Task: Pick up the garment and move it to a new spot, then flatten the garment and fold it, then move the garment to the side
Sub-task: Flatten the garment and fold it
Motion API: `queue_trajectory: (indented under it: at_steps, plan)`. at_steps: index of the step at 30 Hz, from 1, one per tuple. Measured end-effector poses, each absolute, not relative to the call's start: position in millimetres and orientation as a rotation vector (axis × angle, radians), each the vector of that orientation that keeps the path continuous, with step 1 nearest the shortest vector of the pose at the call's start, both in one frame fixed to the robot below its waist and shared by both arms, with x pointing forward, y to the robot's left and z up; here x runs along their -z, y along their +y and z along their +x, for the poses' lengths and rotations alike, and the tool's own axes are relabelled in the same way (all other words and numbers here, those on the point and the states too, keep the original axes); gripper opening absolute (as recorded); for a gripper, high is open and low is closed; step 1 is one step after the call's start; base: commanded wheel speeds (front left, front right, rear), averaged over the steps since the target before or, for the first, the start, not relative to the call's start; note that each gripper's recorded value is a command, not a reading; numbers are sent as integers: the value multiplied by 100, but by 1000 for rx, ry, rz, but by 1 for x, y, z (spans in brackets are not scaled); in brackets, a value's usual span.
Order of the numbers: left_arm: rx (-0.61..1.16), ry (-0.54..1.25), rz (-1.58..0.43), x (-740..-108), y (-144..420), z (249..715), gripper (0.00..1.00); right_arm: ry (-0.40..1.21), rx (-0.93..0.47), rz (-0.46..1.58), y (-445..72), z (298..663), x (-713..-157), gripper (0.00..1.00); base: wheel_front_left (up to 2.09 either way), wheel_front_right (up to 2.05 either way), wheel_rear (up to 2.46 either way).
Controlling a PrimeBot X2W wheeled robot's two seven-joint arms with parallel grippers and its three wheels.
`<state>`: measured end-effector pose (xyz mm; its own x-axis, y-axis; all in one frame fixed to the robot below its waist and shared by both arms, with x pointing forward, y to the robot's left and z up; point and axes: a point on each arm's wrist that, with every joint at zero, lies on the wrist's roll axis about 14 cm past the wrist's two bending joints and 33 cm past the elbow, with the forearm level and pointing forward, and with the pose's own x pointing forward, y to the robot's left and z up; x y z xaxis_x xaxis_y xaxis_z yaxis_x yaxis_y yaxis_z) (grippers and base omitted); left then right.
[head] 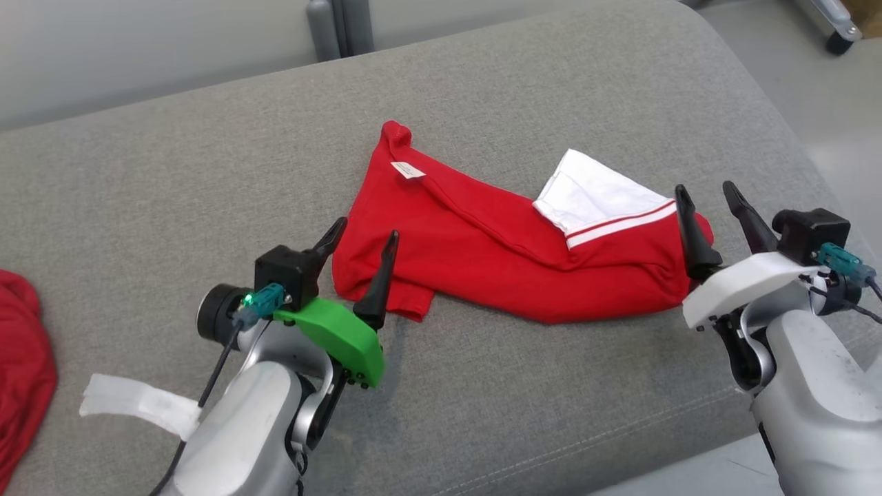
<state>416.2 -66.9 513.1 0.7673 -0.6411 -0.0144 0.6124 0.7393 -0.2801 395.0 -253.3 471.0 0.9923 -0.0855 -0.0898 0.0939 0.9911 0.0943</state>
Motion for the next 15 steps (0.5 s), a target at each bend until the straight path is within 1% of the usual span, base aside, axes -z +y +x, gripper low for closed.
queue_trajectory:
  at_steps: [4,8,15]
  plan:
    - [693,203,-218,-493,-77,437,100,88,45,74,-238,401,-471,100,0,0,0]
    - [709,252,-172,-484,-88,455,100,102,11,92,-220,400,-465,100,0,0,0]
    - [739,313,-129,-473,-109,475,100,123,23,88,-221,396,-459,100,0,0,0]
